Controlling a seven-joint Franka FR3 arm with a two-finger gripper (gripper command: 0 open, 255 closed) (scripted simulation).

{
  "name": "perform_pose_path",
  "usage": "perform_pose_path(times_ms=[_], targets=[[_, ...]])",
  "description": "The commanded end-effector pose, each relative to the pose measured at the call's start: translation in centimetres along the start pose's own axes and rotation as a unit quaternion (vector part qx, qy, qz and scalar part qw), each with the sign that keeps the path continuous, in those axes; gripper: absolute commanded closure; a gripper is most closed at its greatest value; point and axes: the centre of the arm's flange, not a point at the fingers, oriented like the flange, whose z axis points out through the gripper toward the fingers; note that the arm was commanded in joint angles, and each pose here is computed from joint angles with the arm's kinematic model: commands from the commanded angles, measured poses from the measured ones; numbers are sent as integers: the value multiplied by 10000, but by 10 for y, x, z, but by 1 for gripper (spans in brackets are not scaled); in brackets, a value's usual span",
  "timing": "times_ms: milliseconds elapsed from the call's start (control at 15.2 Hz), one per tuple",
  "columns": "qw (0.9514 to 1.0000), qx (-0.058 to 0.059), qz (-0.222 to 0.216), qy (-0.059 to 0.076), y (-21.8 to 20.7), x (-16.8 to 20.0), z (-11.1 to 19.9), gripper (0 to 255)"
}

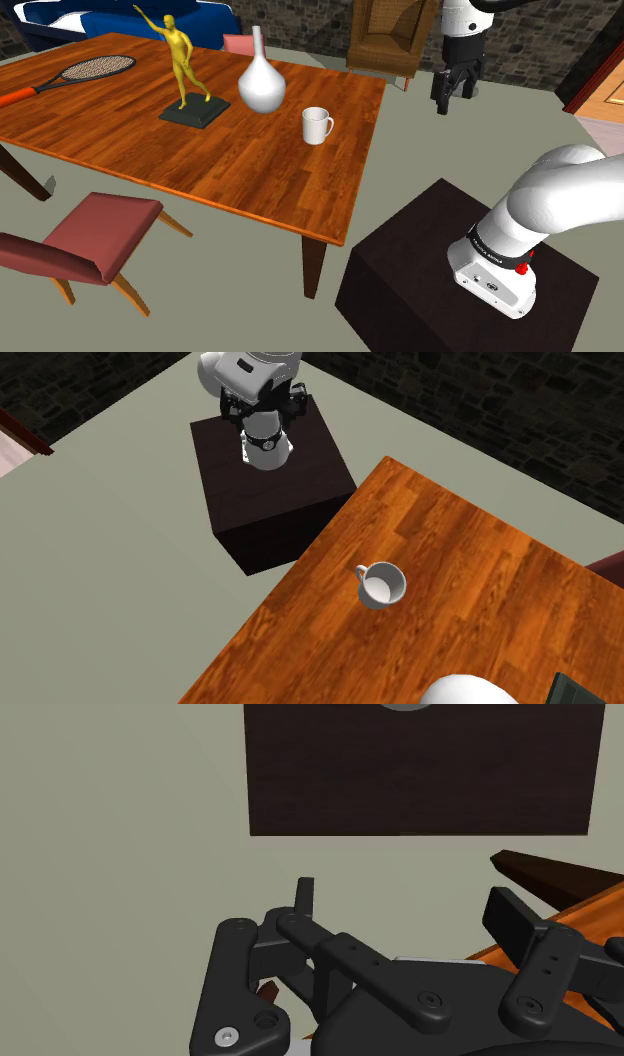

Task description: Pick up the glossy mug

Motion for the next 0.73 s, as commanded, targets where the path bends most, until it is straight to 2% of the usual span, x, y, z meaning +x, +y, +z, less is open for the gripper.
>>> perform_pose_path(times_ms=[0, 660], targets=[[10000, 0, 0, 0, 0, 0, 0, 0], [9982, 149, -315, 485, -59, 99, 20, 0]])
